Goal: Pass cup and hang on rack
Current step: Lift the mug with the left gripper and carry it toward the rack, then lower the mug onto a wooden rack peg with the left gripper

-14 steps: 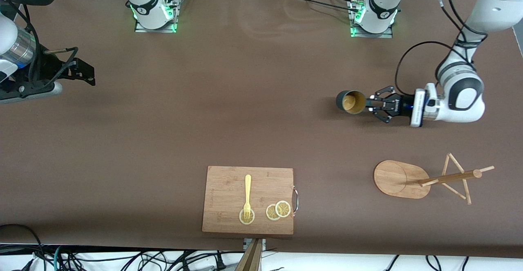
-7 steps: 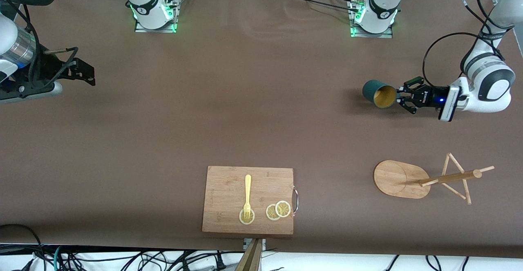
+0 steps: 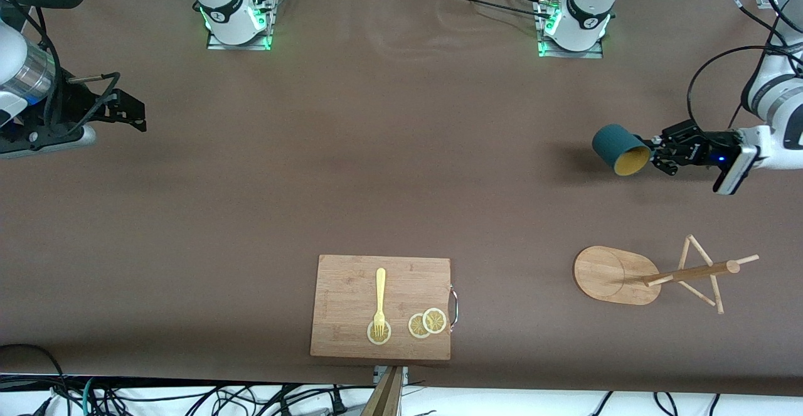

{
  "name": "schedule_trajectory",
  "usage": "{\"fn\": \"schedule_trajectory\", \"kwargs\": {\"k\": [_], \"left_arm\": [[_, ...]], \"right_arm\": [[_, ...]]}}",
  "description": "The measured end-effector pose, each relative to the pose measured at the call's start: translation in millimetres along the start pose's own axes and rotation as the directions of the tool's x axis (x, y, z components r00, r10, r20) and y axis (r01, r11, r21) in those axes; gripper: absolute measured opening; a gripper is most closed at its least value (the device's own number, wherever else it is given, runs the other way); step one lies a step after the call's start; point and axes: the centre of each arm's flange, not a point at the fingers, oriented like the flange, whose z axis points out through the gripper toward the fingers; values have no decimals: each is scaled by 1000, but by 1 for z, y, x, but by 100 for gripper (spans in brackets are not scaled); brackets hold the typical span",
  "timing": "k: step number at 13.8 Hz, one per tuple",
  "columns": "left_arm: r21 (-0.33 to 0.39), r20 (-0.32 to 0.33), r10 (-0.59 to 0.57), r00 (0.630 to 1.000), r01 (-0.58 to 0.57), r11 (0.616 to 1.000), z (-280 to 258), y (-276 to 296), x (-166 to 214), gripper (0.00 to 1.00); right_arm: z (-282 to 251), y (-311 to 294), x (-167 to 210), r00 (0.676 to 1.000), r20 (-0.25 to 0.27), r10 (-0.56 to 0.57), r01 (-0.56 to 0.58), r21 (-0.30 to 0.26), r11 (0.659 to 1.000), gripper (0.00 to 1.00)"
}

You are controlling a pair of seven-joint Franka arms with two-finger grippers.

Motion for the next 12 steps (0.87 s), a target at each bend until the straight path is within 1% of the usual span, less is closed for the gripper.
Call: {"fn": "schedule_trajectory", "kwargs": {"k": [2,4,9,12], "left_arm": [[11,-13,-126,992,126,992,-9,3,5,21],[5,-41,-235,971,235,972,-14,4,9,21],[-58,-149,-397,906,393,918,-27,5,28,21],[-61,-199,-485,852,483,874,-39,4,40,21]], "right_arm": [[0,0,0,1000,0,0,0,0,1000,100],[0,0,0,1000,0,0,0,0,1000,100],[0,0,0,1000,0,0,0,0,1000,100],[0,0,0,1000,0,0,0,0,1000,100]]}}
